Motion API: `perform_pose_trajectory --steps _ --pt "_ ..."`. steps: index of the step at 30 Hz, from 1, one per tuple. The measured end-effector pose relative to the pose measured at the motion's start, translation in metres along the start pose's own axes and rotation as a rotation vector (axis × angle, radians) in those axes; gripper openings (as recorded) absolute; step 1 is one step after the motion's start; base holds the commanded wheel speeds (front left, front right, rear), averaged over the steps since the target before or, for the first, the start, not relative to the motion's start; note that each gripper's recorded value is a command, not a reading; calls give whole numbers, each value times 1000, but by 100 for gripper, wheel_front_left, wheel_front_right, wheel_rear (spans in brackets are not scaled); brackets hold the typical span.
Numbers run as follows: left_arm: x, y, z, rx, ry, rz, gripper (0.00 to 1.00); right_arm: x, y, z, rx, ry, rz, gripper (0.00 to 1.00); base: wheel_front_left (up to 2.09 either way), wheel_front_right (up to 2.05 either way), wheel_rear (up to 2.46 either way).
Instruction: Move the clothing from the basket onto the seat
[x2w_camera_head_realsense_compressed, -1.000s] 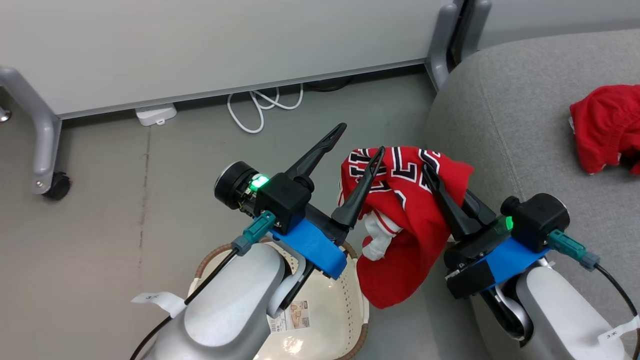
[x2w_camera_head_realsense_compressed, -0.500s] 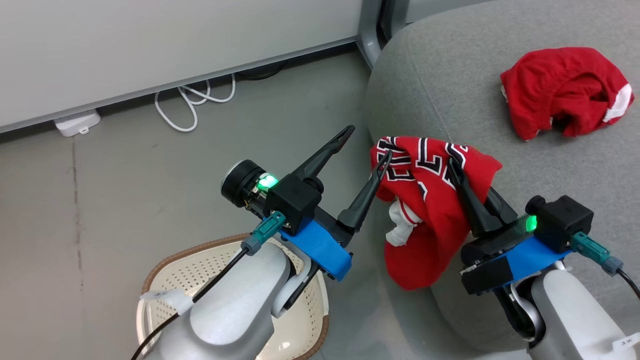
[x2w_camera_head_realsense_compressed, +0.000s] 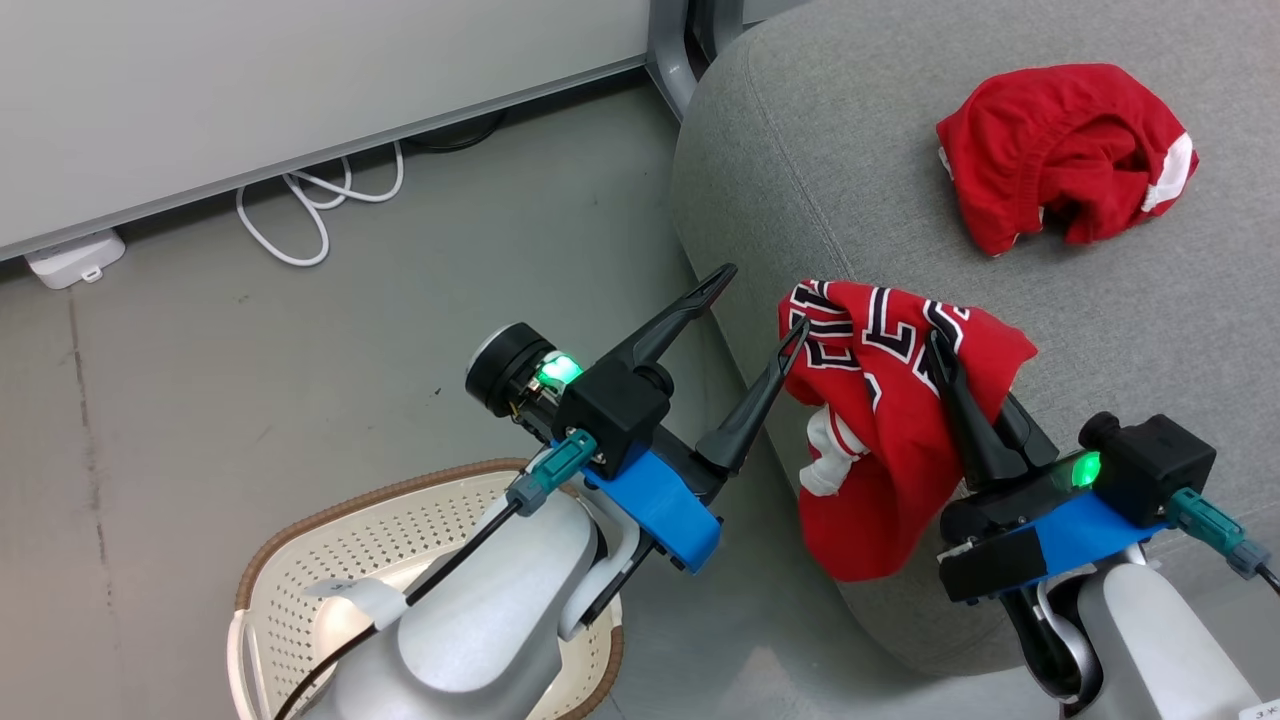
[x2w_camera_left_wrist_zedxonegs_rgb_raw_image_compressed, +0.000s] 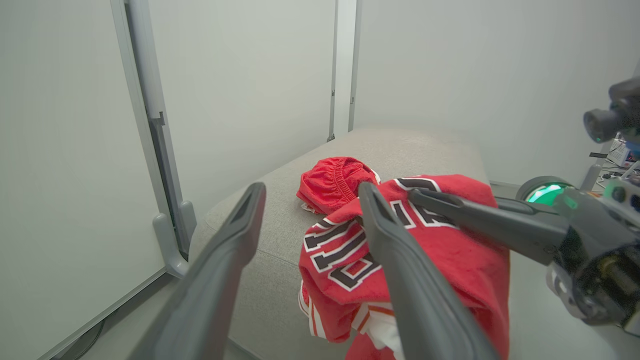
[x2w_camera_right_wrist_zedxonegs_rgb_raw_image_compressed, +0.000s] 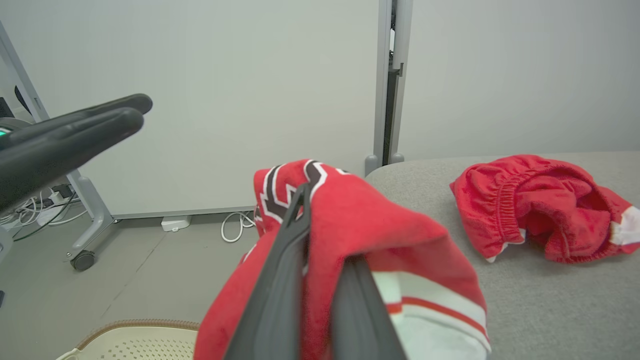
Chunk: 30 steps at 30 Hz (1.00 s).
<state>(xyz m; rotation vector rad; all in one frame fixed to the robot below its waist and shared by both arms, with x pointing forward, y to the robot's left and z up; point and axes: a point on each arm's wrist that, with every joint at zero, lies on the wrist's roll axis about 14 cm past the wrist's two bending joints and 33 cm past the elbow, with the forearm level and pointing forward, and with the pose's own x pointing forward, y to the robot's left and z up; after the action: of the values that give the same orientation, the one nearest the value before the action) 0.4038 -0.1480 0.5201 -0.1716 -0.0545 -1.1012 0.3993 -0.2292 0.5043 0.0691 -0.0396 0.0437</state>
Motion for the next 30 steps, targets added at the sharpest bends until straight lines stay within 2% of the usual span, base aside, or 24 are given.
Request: perform_pose_trajectory --steps 6,13,21,30 --pt "1 5 2 -2 -12 7 100 5 -2 6 21 -25 -14 0 0 0 0" --pt "3 22 -4 2 -16 29 100 39 -14 44 -32 -141 -8 0 0 0 0" --pt "6 55 -32 -13 10 62 100 99 -38 110 -168 -337 -17 0 0 0 0" --pt "9 95 -87 -45 63 93 100 153 -96 165 -350 -510 -148 0 0 0 0"
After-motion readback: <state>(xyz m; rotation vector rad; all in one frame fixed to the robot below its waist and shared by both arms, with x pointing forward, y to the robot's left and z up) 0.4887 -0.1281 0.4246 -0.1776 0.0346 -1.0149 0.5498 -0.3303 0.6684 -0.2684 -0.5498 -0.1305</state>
